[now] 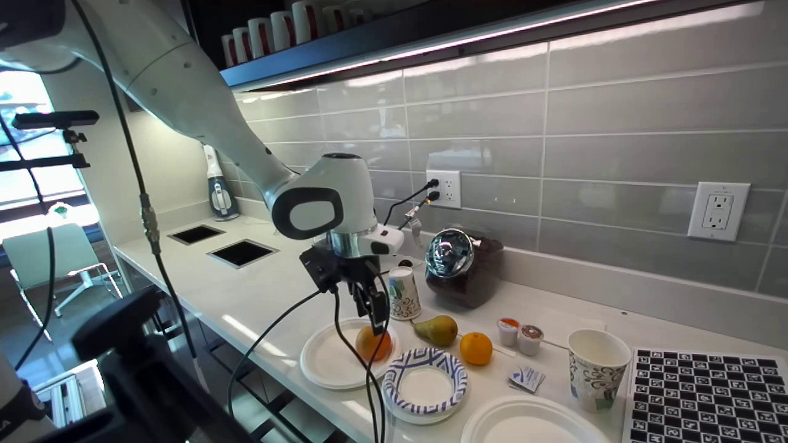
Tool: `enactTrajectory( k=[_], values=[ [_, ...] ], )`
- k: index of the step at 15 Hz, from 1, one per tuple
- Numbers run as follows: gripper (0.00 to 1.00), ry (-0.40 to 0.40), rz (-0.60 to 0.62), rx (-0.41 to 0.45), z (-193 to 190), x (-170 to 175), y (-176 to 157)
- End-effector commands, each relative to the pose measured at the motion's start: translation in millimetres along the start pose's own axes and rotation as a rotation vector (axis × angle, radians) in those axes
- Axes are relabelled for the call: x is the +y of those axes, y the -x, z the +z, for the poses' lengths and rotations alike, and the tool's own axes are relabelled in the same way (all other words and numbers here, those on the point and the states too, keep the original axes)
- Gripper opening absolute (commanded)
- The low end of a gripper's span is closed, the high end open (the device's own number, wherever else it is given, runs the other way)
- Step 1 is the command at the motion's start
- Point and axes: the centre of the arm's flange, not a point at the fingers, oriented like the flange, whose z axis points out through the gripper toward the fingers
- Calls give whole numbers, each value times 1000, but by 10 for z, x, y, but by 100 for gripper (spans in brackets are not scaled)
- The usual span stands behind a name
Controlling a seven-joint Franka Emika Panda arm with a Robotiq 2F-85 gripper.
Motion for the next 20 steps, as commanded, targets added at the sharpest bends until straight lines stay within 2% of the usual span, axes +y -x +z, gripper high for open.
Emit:
enactTrajectory(
  k=[1,2,3,4,7,13,20],
  values=[
    [56,-22,146,8,-127,326,190],
    [85,-25,154,5,-131,365,190],
    [96,-27,150,4,-117,372,186],
    [99,-30,140,11,-108,348,170],
    [100,-24,96,20,-41,167,70],
    [100,-9,-4,-26,298,-288,-133],
    [100,55,-86,-15,613,-409,-245]
  ],
)
